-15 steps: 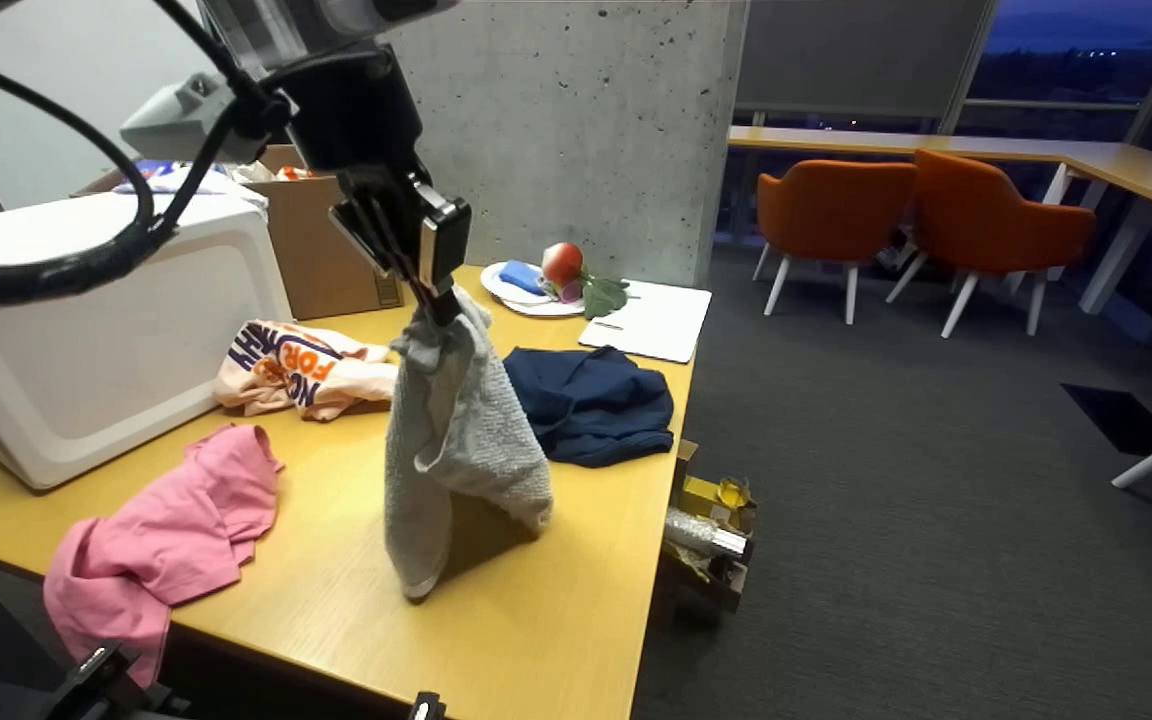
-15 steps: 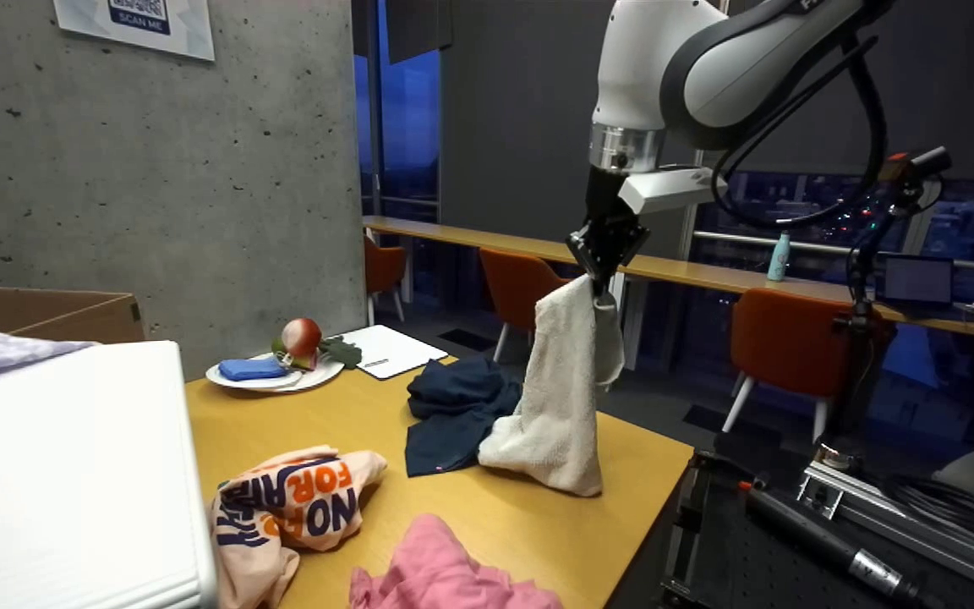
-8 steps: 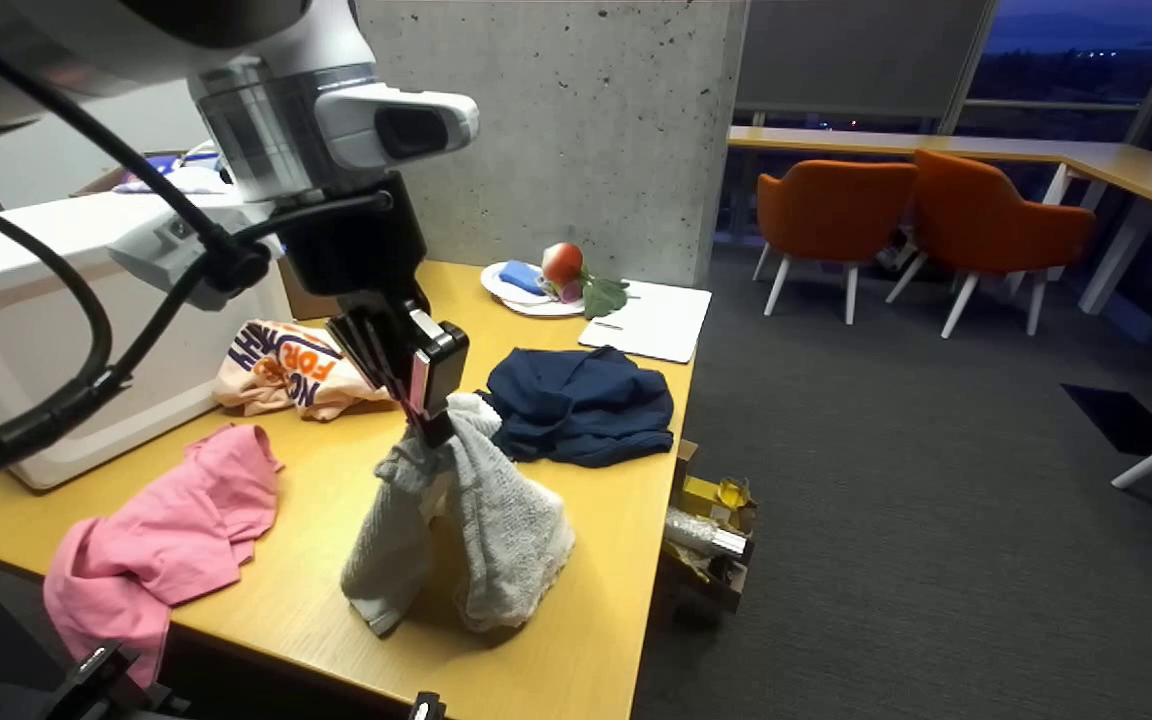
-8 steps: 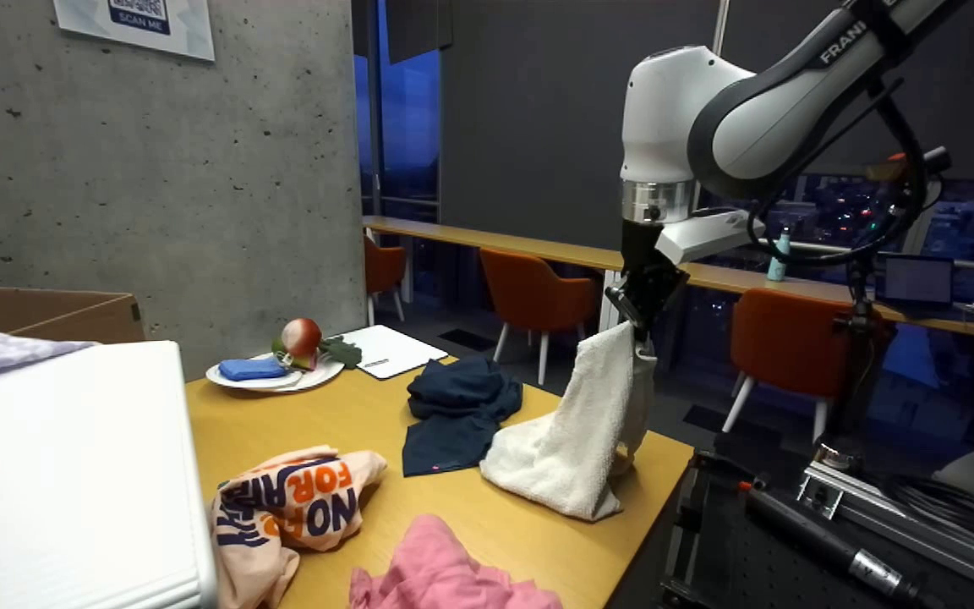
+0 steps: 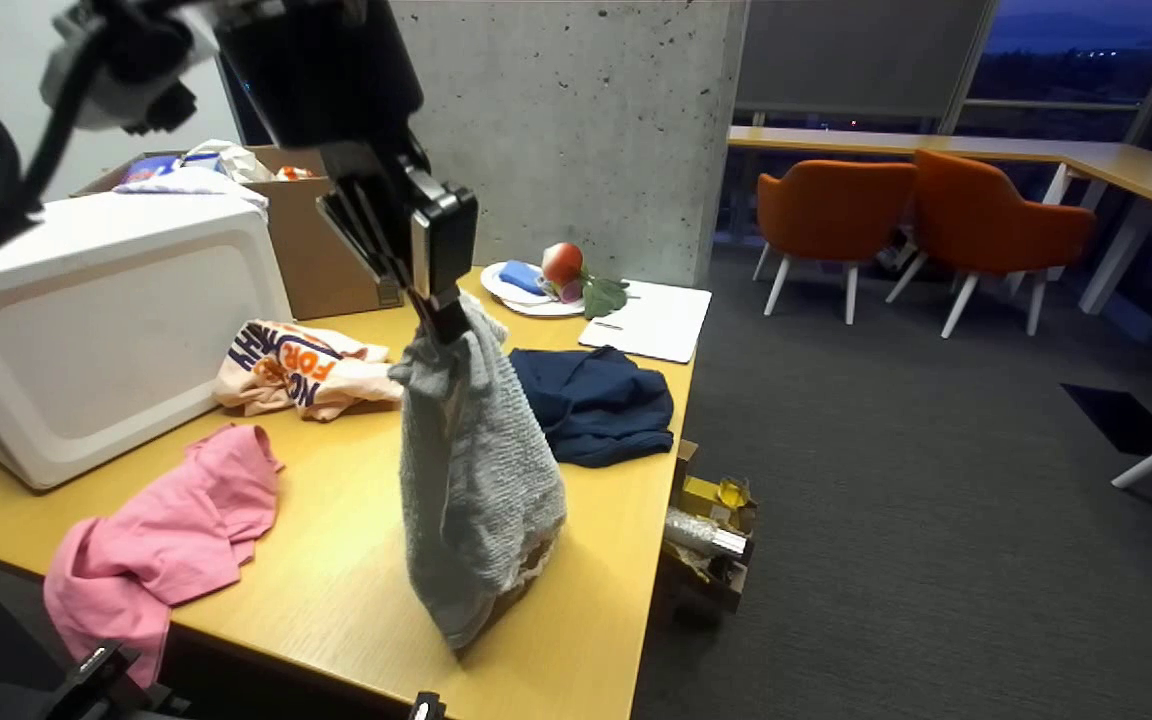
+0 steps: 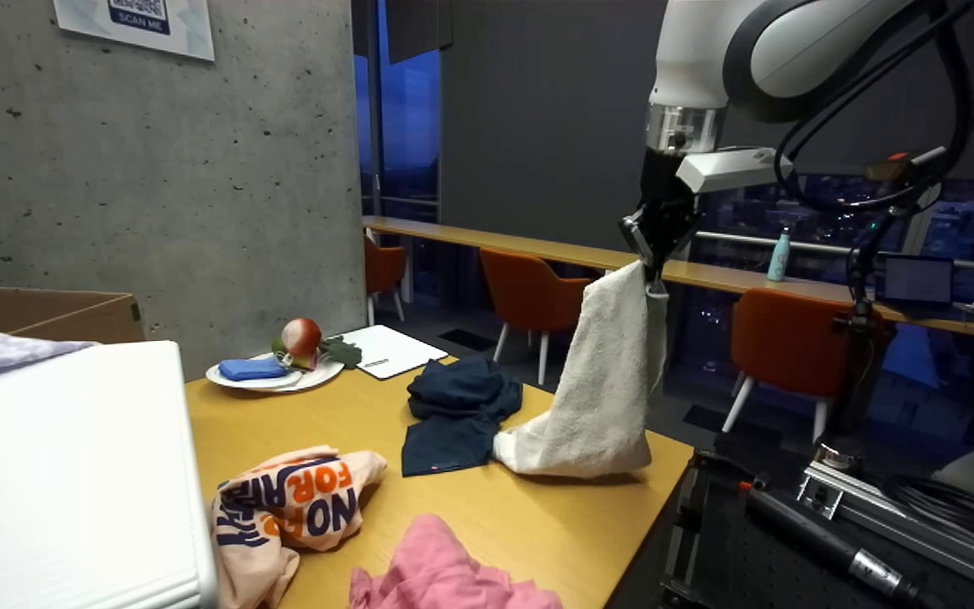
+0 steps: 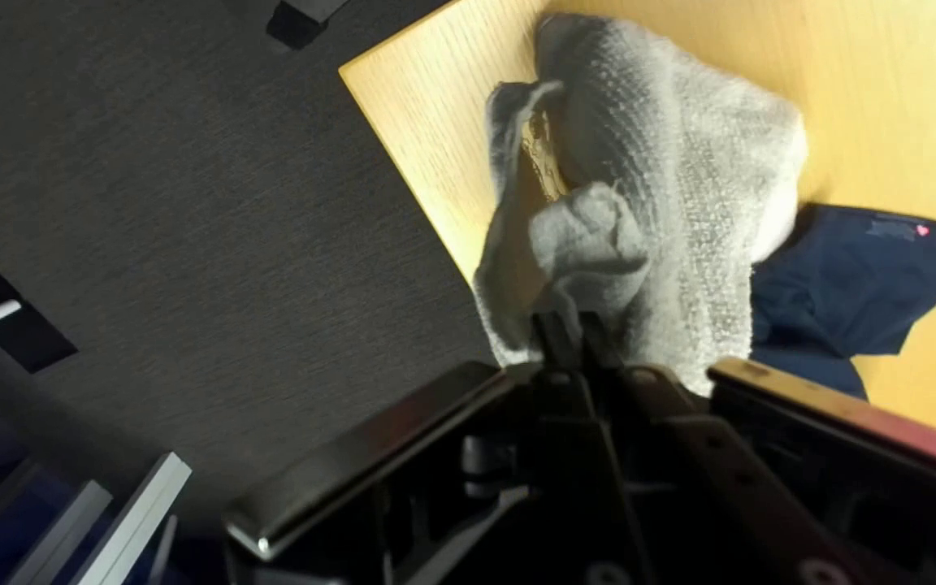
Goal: Pick up the pink shirt and move it to the bottom left side of the table, pick up the dark blue shirt and move it to the top right side on the table, pick up the peach shirt and move it to the top left side of the table, pick up the white towel and move it to the bottom right side of the table
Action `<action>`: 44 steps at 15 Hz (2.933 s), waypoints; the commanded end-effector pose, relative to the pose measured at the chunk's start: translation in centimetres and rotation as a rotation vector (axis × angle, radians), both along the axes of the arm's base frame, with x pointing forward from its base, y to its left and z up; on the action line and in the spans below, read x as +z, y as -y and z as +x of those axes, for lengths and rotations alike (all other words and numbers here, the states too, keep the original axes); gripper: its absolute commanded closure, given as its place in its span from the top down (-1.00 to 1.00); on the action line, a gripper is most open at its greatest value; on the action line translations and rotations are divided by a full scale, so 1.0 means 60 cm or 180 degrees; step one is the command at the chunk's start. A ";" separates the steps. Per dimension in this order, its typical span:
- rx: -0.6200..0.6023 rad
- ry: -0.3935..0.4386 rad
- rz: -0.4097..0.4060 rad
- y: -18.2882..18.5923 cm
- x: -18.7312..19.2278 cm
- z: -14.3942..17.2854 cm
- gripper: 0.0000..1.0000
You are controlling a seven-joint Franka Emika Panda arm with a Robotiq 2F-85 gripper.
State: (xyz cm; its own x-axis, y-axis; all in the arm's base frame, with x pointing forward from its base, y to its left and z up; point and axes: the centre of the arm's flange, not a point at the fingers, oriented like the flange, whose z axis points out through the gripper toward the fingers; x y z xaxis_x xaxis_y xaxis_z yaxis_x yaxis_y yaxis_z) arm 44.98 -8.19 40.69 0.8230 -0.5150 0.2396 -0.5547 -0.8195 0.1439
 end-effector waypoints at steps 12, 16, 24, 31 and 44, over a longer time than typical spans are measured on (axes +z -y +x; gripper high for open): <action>0.0061 0.0019 0.0182 -0.037 -0.063 0.042 -0.97; 0.0150 0.0004 0.0211 -0.039 -0.159 0.091 -0.97; 0.0192 -0.0284 0.0342 -0.046 -0.324 0.124 -0.97; 0.0115 -0.0559 0.0361 -0.049 -0.420 0.124 -0.97; 0.0188 -0.0385 0.0540 -0.060 -0.226 0.120 1.00</action>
